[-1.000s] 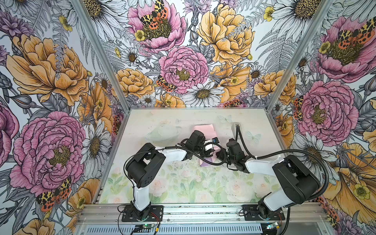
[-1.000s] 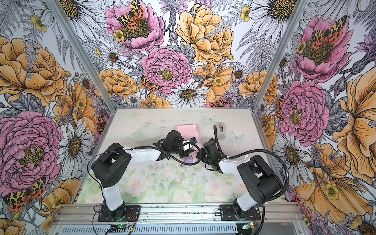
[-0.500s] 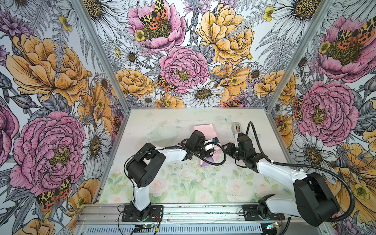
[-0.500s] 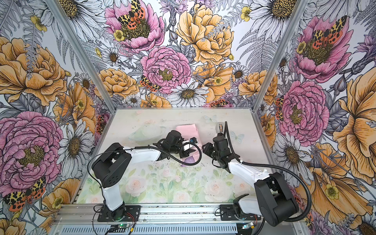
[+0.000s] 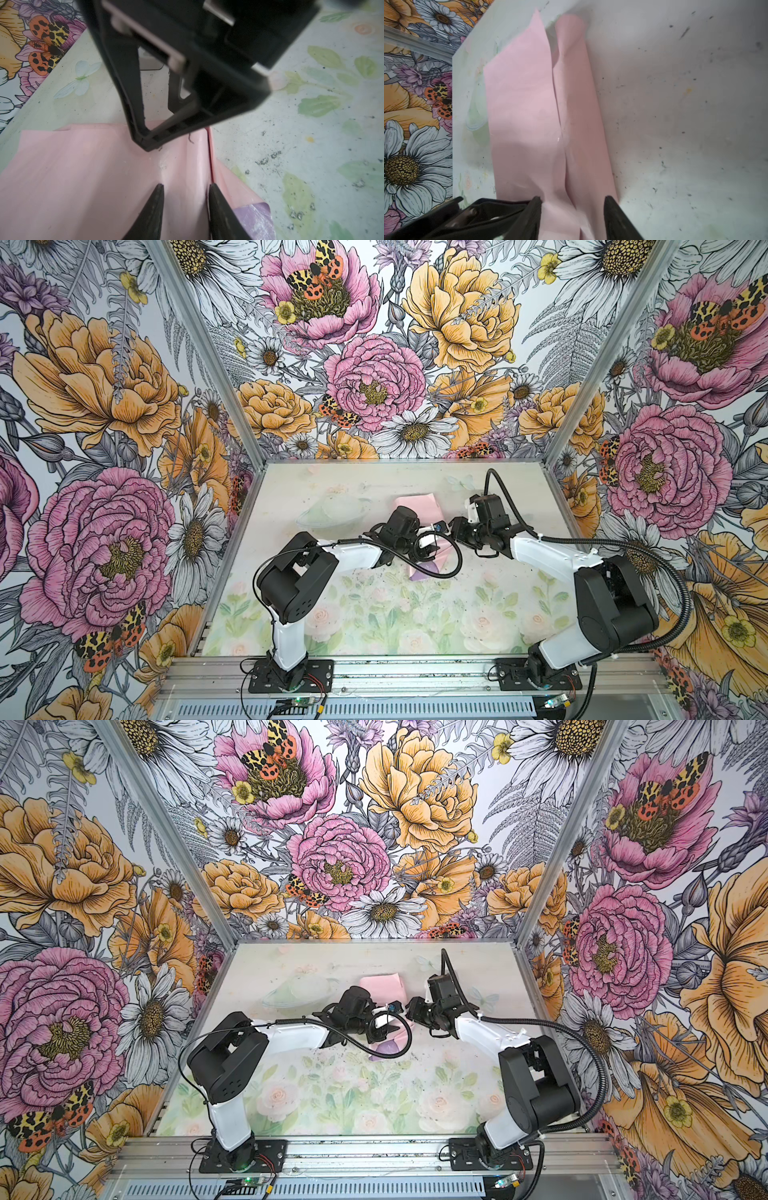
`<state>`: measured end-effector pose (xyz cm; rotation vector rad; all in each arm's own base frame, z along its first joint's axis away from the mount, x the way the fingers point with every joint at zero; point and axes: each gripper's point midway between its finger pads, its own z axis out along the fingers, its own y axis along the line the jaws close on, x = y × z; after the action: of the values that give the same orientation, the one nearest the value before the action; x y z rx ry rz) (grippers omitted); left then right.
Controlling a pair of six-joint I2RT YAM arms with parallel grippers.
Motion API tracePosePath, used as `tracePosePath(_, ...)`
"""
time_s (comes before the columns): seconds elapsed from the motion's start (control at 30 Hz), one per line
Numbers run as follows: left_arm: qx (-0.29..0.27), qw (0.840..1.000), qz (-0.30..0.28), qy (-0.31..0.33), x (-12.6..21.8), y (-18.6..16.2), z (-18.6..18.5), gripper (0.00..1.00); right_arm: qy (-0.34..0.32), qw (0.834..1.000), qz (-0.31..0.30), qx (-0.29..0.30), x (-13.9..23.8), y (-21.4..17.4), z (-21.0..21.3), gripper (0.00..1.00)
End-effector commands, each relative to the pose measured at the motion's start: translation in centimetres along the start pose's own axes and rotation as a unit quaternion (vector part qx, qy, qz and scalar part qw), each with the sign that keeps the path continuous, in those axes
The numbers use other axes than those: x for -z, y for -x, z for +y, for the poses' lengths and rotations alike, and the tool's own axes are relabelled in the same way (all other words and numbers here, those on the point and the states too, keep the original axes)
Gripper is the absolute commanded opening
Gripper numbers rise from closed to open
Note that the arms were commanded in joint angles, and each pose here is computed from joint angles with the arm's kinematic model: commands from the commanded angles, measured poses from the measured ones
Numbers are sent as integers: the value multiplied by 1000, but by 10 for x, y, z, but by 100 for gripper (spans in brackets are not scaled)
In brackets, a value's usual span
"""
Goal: Wrap the gift box in paper
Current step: 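Release the paper end with the left gripper and draw it back from the box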
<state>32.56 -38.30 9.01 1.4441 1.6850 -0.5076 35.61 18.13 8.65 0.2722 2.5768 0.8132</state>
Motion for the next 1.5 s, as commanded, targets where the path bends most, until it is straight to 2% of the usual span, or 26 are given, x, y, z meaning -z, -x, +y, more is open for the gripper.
tracePosePath(0.0,26,997,57,-39,-3,-33,-21,44,-14,999,25,16,-5,-8,-4,39)
tracePosePath(0.1,37,998,43,-29,4,-19,-16,52,-29,999,28,13,-6,-12,-10,28)
tracePosePath(0.23,68,998,18,-3,22,8,-3,63,-40,999,26,3,-4,-17,-15,24)
tracePosePath(0.33,120,992,10,33,39,19,12,68,-44,999,23,-10,-1,-22,-15,23)
tracePosePath(0.43,196,978,18,67,59,19,28,70,-47,999,20,-18,1,-27,-13,22)
tracePosePath(0.57,290,949,26,124,88,1,37,70,-56,998,7,-34,5,-27,-15,22)
tracePosePath(0.73,367,918,11,150,110,-24,17,70,-58,998,2,-36,6,-29,-12,22)
tracePosePath(0.87,415,897,6,154,109,-49,-3,69,-59,997,-3,-39,7,-29,-10,22)
tracePosePath(1.03,432,887,9,163,97,-65,-12,64,-62,997,-6,-41,8,-33,-9,22)
tracePosePath(1.23,441,882,14,166,79,-72,-14,62,-62,997,-10,-47,8,-36,-9,22)
tracePosePath(1.47,446,875,27,188,64,-82,-9,54,-58,997,-11,-49,9,-38,-7,22)
